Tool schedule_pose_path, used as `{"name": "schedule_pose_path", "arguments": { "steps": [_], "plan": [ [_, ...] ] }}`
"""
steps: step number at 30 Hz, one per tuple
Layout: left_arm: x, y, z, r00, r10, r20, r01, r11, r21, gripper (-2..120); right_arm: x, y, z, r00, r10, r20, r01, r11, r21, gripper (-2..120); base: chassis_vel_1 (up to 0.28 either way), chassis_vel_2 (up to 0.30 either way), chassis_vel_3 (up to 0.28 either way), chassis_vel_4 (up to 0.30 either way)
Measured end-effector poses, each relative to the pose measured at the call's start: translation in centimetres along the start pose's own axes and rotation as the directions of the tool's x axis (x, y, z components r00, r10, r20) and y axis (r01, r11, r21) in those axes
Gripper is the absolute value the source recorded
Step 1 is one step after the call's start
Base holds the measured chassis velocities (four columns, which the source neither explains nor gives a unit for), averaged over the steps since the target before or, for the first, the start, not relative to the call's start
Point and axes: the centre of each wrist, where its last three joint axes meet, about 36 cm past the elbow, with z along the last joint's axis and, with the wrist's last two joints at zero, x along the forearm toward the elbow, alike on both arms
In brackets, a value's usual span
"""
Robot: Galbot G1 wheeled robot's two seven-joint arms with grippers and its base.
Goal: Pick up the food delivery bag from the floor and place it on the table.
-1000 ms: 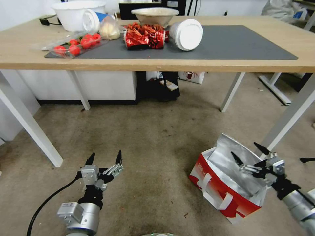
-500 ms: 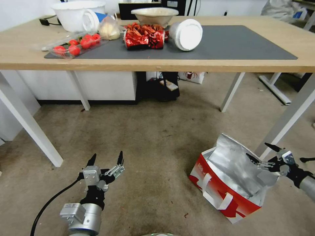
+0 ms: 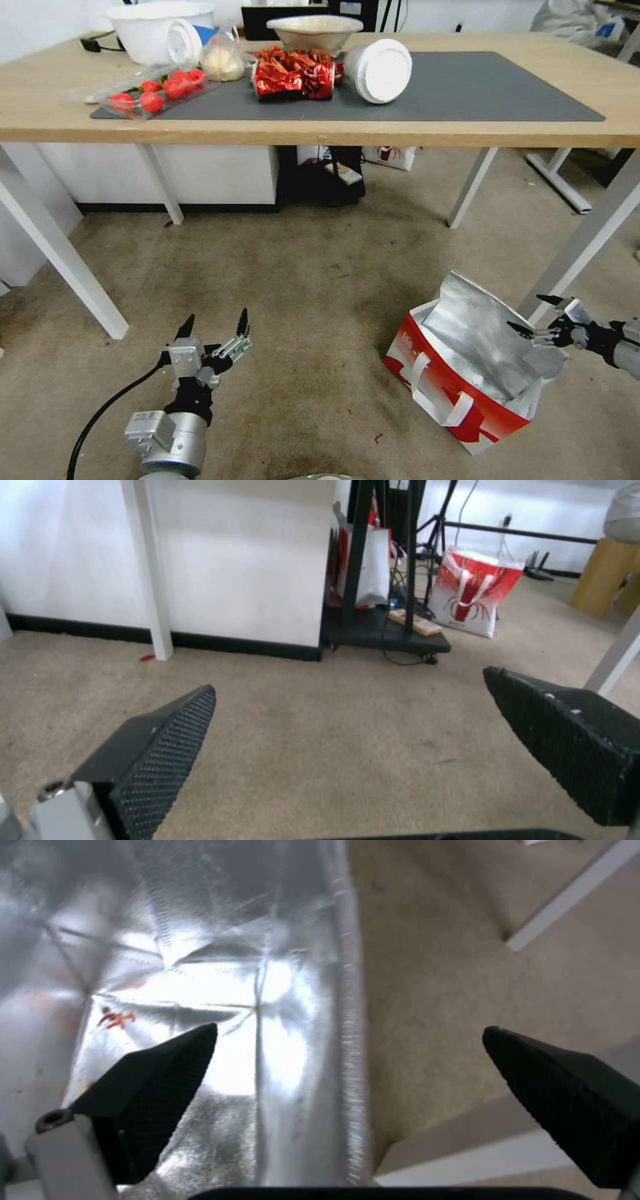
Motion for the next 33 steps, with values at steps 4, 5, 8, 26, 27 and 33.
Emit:
{"name": "schedule_pose_path", "arguments": {
  "steps": [4, 5, 8, 26, 27, 33],
  "plan": [
    [0.0, 0.1, 0.0, 1.0, -0.005, -0.002, 0.005, 1.0, -0.001, 100, -1.2, 0.4, -0.1, 0.999, -0.025, -0.021, 0.025, 1.0, -0.003, 100, 0.0, 0.0, 0.0, 0.0],
    [0.0, 0.1, -0.1, 1.0, -0.008, -0.001, 0.008, 1.0, 0.0, 100, -1.6, 0.4, -0.1, 0.999, -0.034, -0.031, 0.034, 0.999, -0.005, 100, 0.0, 0.0, 0.0, 0.0],
    [0.0, 0.0, -0.1, 1.0, -0.011, 0.001, 0.011, 1.0, 0.004, 100, -2.2, 0.3, 0.0, 0.997, -0.045, -0.055, 0.045, 0.999, -0.001, 100, 0.0, 0.0, 0.0, 0.0],
    [0.0, -0.2, -0.1, 1.0, -0.02, 0.004, 0.02, 1.0, 0.019, 100, -2.7, 0.7, 1.9, 0.99, -0.079, -0.113, 0.074, 0.996, -0.049, 100, 0.0, 0.0, 0.0, 0.0],
    [0.0, -0.2, -0.1, 1.0, -0.02, 0.005, 0.02, 1.0, 0.019, 100, -2.4, 0.7, 1.9, 0.991, -0.076, -0.113, 0.071, 0.996, -0.049, 100, 0.0, 0.0, 0.0, 0.0],
    [0.0, -0.2, -0.2, 1.0, -0.021, 0.01, 0.021, 1.0, 0.02, 100, -1.6, 0.4, 2.0, 0.991, -0.066, -0.119, 0.06, 0.997, -0.049, 86, 0.0, 0.0, 0.0, 0.0]
  ]
}}
